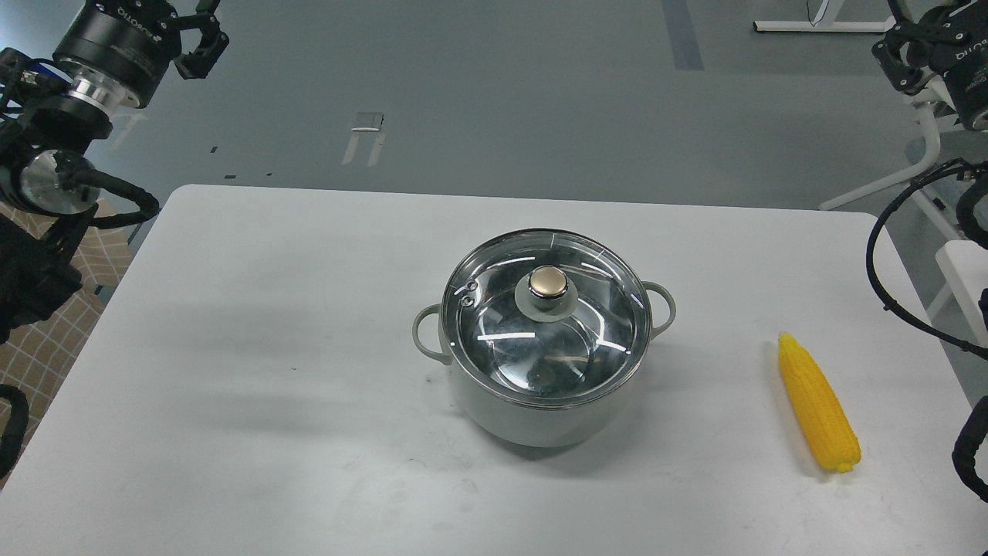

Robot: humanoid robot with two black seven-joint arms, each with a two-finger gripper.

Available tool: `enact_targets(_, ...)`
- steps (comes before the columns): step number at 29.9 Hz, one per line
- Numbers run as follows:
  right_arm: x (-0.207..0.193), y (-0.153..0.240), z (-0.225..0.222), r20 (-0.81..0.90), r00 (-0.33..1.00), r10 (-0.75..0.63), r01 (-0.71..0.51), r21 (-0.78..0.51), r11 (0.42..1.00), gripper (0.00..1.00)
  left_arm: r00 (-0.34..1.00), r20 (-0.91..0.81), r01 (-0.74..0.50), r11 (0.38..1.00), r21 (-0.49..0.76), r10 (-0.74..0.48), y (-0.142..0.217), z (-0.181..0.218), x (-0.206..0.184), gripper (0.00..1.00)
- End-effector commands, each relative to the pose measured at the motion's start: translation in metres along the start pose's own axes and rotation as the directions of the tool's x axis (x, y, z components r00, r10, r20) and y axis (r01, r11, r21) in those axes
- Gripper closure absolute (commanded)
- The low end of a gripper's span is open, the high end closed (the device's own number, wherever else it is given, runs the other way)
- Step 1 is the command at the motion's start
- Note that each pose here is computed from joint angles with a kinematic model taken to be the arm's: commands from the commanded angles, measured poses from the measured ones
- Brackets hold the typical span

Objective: Open pot and put corn in

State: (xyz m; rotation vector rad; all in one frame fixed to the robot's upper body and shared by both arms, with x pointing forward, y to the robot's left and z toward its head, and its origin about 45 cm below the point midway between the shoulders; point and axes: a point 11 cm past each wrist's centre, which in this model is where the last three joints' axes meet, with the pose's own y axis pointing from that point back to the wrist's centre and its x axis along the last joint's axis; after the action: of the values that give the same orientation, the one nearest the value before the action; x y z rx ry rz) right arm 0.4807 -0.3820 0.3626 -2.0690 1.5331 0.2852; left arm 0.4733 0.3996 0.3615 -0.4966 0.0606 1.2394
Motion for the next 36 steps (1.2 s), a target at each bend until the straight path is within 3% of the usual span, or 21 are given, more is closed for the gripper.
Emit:
enact_targets(1, -0.001, 0.0, 0.003, -0.003, 1.0, -0.003, 0.003, -0.01, 1.0, 0.0, 1.0, -0.007, 0.009, 1.0, -0.012, -0.009, -0.004, 0.001, -0.004, 0.02)
enact_targets(16, 0.006, 0.002, -0.001, 0.001, 1.0, 0.018, -0.018, 0.0, 1.0, 0.0, 0.998, 0.035, 0.05, 0.998, -0.028, -0.049, -0.014, 0.013, -0.015, 0.02)
enact_targets(21, 0.006, 0.002, -0.003, 0.0, 1.0, 0.017, -0.017, 0.009, 1.0, 0.0, 0.961, 0.227, 0.145, 0.987, 0.064, -0.156, -0.018, 0.009, -0.034, 0.04)
enact_targets(26, 0.008, 0.005, -0.003, 0.023, 1.0, 0.021, -0.021, 0.024, 1.0, 0.0, 0.829, 0.422, 0.375, 0.924, 0.069, -0.368, -0.021, 0.029, -0.093, 0.09)
enact_targets(28, 0.015, 0.011, -0.004, 0.046, 0.998, 0.036, -0.037, 0.038, 0.999, 0.0, 0.726, 0.506, 0.48, 0.87, 0.111, -0.465, -0.02, 0.032, -0.127, 0.13)
enact_targets(32, 0.02, 0.016, -0.011, 0.044, 0.998, 0.047, -0.05, 0.053, 0.997, 0.0, 0.57, 0.617, 0.553, 0.809, 0.2, -0.543, -0.019, 0.04, -0.158, 0.16)
enact_targets(36, 0.019, 0.018, -0.017, 0.033, 0.999, 0.041, -0.043, 0.064, 0.997, 0.0, 0.328, 0.714, 0.63, 0.707, 0.323, -0.618, -0.009, 0.029, -0.203, 0.16)
